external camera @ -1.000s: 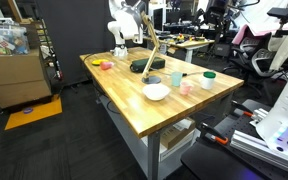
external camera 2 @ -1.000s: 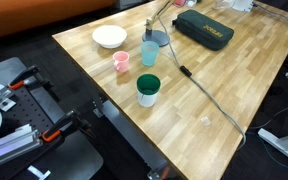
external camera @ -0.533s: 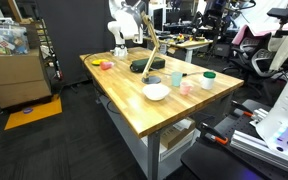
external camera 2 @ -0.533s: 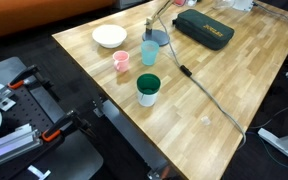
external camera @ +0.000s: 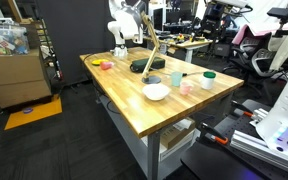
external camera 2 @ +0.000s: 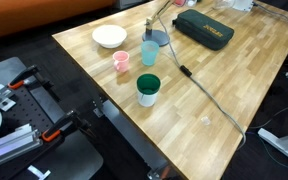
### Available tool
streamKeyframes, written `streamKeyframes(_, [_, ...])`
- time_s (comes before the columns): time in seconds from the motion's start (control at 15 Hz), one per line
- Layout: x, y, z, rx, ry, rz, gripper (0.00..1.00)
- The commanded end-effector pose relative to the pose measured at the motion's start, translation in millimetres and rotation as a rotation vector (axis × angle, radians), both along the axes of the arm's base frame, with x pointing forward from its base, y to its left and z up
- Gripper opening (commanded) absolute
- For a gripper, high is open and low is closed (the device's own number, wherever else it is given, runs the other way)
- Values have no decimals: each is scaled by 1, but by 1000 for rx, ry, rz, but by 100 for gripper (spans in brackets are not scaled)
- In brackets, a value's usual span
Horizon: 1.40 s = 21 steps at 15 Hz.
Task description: Tilt the white mug over the bowl
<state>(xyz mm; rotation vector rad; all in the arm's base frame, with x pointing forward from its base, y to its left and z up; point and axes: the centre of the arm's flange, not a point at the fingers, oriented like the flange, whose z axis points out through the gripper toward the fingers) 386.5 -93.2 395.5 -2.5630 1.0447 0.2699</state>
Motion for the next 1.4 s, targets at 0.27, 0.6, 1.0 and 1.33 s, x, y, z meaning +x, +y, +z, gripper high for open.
streamKeyframes(0.27, [58, -45, -56, -153, 63, -417, 100])
streamKeyframes(0.6, [54, -45, -60, -142, 57, -404, 100])
streamKeyframes(1.0, [57, -50, -62, -177, 61, -434, 100])
streamKeyframes(1.33, [70, -75, -93, -270, 112, -601, 100])
